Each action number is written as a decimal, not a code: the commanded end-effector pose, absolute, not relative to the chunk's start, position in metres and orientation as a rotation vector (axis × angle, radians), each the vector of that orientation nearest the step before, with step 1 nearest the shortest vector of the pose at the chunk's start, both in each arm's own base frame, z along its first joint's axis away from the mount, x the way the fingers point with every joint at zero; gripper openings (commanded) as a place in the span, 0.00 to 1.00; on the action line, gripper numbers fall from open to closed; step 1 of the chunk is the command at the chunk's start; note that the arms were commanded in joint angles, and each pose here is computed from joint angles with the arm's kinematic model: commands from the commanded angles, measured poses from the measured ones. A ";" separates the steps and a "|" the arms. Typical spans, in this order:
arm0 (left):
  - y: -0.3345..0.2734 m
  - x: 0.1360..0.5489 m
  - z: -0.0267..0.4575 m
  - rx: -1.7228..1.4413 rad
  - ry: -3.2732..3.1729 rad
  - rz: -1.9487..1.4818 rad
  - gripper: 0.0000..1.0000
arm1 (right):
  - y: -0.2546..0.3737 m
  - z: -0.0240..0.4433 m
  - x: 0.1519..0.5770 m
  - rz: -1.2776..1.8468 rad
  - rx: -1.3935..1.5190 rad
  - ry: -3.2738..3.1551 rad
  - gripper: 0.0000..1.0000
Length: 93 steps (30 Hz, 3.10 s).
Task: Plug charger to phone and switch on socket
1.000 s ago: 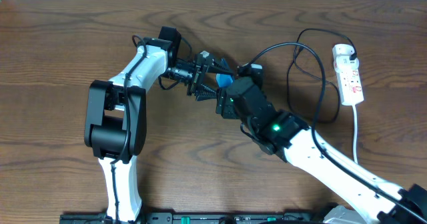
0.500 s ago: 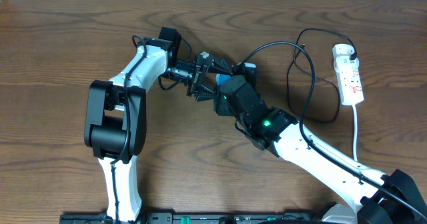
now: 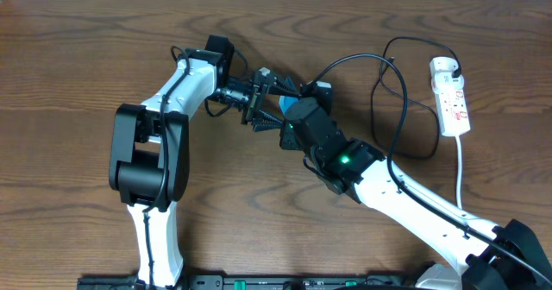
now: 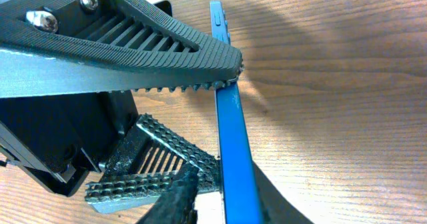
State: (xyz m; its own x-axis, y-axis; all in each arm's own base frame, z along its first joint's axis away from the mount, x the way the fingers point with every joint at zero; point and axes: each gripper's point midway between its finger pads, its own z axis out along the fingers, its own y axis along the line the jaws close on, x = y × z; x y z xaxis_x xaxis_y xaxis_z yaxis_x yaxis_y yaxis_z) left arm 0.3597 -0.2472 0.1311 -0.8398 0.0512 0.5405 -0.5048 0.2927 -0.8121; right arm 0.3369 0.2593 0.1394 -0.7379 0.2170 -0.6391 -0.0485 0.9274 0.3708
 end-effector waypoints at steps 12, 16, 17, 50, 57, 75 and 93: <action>-0.247 0.357 0.147 0.383 -2.109 1.599 0.66 | 0.261 0.144 0.337 0.468 0.111 2.347 0.01; -0.244 0.359 0.146 0.392 -2.116 1.598 0.86 | 0.258 0.146 0.339 0.456 0.100 2.340 0.01; -0.241 0.362 0.146 0.401 -2.118 1.604 0.97 | 0.256 0.147 0.341 0.455 0.107 2.337 0.01; 0.055 0.182 0.302 1.292 -3.458 -0.152 0.99 | 0.183 0.167 0.334 1.267 0.766 1.927 0.01; 0.060 0.104 0.276 1.801 -3.465 -0.078 0.99 | 0.208 0.148 0.344 1.350 0.638 1.963 0.01; -0.082 0.318 0.139 1.757 -2.261 1.789 0.98 | 0.209 0.146 0.350 1.395 0.715 1.929 0.01; -0.185 0.326 0.138 0.755 -2.155 2.175 0.98 | 0.220 0.151 0.343 1.621 0.993 1.903 0.01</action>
